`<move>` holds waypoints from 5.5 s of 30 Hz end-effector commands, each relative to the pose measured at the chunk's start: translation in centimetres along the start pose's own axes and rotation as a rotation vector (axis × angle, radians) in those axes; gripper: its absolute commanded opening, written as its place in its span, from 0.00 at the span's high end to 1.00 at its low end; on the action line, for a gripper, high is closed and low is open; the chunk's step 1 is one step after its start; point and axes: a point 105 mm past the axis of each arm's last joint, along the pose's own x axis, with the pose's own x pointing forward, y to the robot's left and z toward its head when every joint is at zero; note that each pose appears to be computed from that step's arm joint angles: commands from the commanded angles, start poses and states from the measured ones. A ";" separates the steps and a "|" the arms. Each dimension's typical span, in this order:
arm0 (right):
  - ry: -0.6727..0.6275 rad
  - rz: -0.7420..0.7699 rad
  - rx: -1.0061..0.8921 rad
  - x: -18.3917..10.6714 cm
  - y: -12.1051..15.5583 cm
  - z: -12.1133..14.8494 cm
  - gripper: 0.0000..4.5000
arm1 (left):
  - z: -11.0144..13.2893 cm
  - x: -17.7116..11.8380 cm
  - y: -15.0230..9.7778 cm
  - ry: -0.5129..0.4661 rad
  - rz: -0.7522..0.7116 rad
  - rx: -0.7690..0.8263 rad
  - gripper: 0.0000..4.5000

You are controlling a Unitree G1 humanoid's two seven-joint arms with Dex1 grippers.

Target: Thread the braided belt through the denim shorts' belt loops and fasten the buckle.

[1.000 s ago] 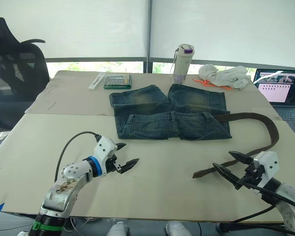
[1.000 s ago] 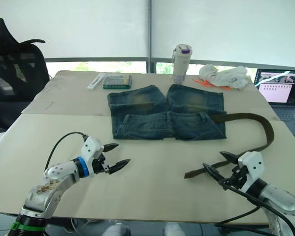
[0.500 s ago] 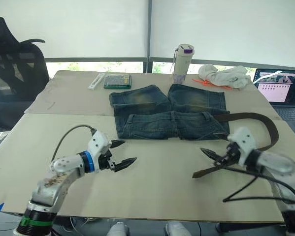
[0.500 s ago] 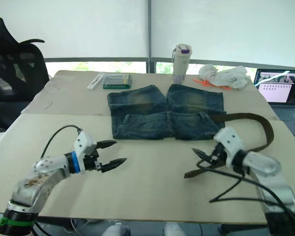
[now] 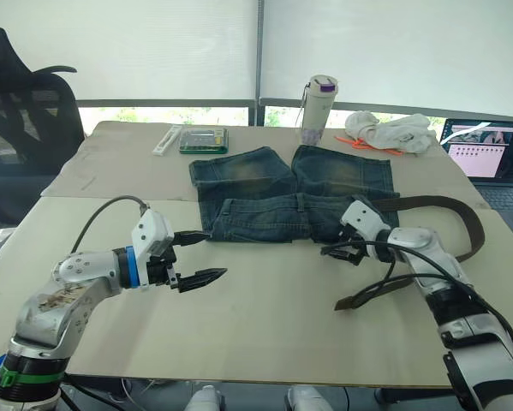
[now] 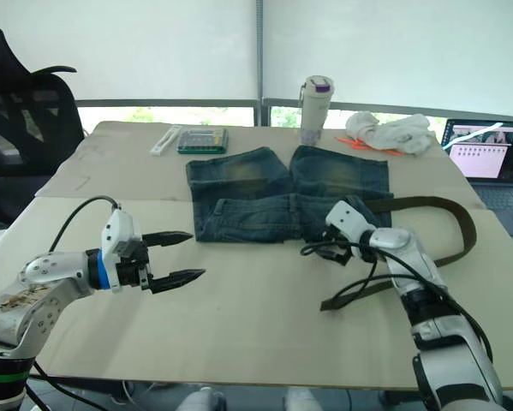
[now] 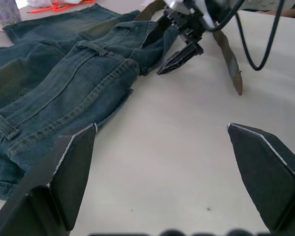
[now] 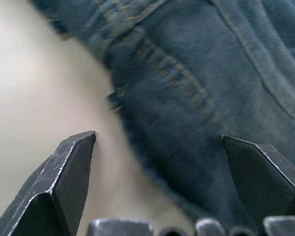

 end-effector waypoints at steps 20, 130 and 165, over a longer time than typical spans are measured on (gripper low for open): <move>-0.044 0.342 -0.168 -3.6 6.8 2.5 0.99 | 1.5 0.0 -1.4 -0.015 -0.041 0.063 0.00; -0.738 0.174 1.008 -9.0 14.5 7.5 0.00 | 7.0 10.7 -5.6 -0.568 -0.365 -0.761 1.00; -1.020 0.154 1.085 -12.1 12.3 9.7 0.99 | 5.4 10.7 -4.1 -0.548 -0.261 -0.760 1.00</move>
